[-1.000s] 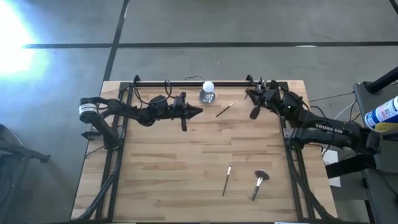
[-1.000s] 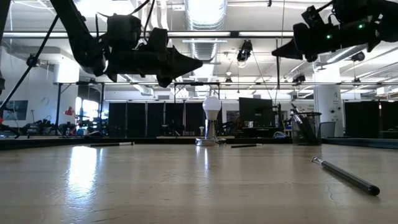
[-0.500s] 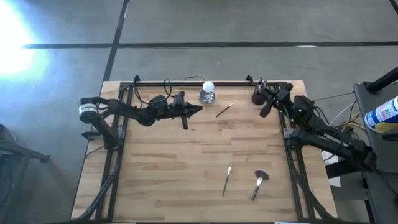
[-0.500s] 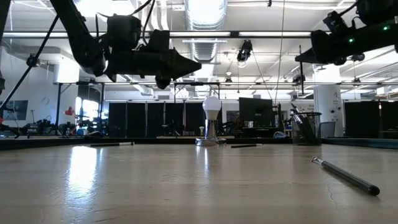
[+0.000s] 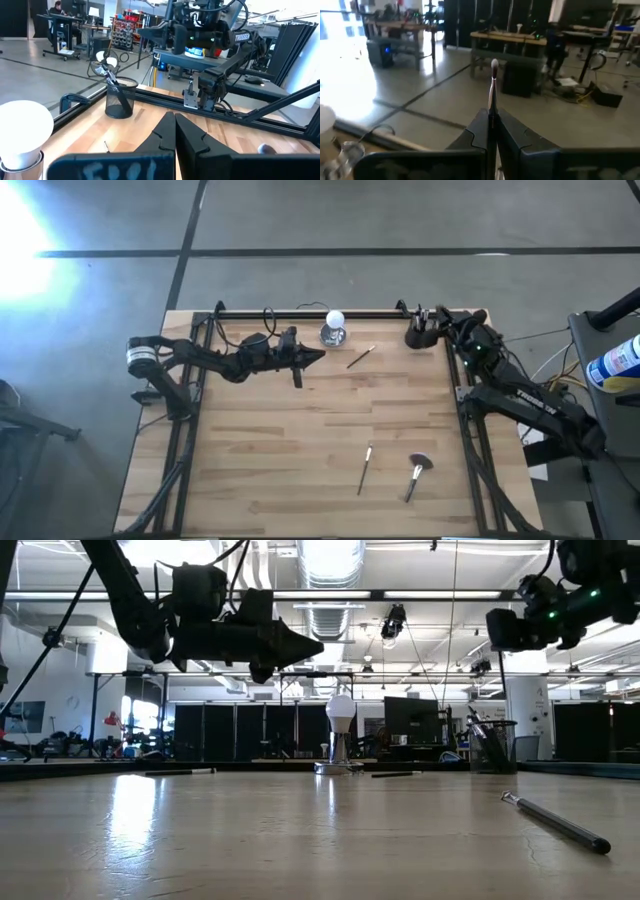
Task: Put items in baskets/containers
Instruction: Put the black eyeshadow brush into the black pen holder
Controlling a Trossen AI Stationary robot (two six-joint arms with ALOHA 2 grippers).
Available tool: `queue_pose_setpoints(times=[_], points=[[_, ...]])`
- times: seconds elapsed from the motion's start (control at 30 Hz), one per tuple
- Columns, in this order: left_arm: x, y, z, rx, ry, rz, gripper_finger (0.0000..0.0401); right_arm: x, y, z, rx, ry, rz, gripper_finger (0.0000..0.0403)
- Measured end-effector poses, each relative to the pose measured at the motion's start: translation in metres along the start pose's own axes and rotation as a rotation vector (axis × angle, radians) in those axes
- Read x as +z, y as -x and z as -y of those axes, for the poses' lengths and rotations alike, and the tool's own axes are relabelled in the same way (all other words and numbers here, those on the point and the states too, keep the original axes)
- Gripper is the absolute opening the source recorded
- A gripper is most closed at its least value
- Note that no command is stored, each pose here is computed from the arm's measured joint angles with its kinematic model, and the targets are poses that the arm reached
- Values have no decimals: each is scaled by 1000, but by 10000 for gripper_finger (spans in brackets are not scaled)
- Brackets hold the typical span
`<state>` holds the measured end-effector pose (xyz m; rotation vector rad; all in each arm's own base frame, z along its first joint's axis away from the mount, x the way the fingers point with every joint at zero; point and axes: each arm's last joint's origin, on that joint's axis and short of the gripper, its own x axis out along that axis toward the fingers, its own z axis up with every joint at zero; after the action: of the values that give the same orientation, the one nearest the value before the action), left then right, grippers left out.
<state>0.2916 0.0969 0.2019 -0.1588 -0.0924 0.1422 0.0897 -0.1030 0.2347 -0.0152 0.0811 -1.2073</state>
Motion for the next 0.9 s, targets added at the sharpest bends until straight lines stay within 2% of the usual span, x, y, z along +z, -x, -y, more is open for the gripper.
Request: queue_pose_setpoints(times=[0.1,0.23,0.4,0.53,0.7,0.9], points=[[0,0,0,1,-1,-3,0,-5,-9,-2,-18,-11,14,13],[-1,0,0,2,0,-9,0,-16,-22,-6,-34,-25,-44,13],[-2,0,0,4,-8,-20,0,-22,-31,-11,-107,-3,-61,13],[-3,0,0,5,-15,-26,0,-28,-36,-13,-112,-47,-89,13],[-3,0,0,4,-32,-27,0,-43,-44,-17,-124,-28,-168,13],[-3,0,-1,5,-17,-31,0,-54,-50,-20,-133,-72,-230,15]])
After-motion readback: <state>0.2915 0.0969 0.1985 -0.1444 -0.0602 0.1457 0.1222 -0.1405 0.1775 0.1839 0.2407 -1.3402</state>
